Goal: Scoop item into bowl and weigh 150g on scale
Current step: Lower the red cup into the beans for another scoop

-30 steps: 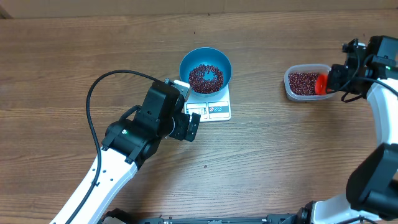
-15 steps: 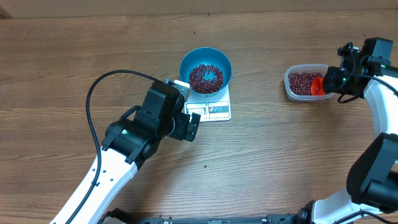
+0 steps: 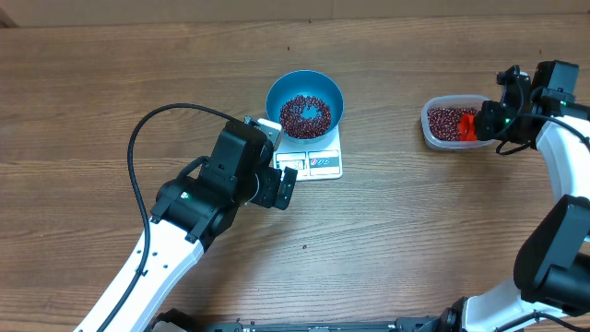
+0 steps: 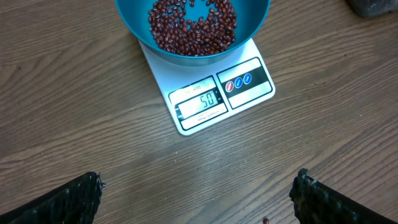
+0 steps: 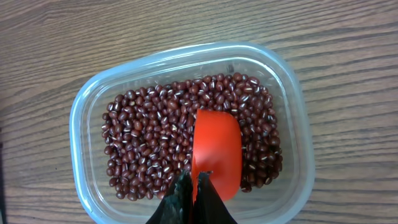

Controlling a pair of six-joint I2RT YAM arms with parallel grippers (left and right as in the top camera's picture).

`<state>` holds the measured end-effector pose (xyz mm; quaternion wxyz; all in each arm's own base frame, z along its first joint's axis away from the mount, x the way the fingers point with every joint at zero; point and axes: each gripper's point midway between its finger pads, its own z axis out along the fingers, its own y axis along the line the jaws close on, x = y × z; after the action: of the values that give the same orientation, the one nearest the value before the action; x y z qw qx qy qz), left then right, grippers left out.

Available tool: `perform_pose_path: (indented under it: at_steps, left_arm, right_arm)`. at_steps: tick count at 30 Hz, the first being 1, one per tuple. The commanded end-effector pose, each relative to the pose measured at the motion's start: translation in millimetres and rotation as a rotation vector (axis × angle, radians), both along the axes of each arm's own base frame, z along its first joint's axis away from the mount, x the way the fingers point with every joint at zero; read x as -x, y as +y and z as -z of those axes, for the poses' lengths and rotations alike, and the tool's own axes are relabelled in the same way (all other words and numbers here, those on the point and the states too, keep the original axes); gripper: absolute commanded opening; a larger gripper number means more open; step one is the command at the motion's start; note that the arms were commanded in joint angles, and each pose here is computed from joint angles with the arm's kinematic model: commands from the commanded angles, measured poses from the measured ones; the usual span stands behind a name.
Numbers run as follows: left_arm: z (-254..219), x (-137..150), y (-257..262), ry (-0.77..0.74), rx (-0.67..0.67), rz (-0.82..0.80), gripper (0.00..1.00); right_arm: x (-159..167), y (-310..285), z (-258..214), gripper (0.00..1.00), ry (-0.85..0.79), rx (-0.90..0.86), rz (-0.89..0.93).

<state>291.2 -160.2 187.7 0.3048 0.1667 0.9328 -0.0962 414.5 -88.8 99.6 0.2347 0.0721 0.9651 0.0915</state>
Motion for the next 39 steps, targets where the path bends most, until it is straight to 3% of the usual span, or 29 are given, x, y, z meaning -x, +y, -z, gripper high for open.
perform_pose_path:
  at_steps: [1, 39]
  left_arm:
    - [-10, -4, -4, -0.024, 0.01, 0.02, 0.99]
    - [-10, -4, -4, -0.024, 0.01, 0.02, 1.0]
  right_arm:
    - [9, 5, 13, 0.04, 0.04, -0.026, -0.011]
    - [18, 41, 23, 0.04, 0.026, -0.217, -0.081]
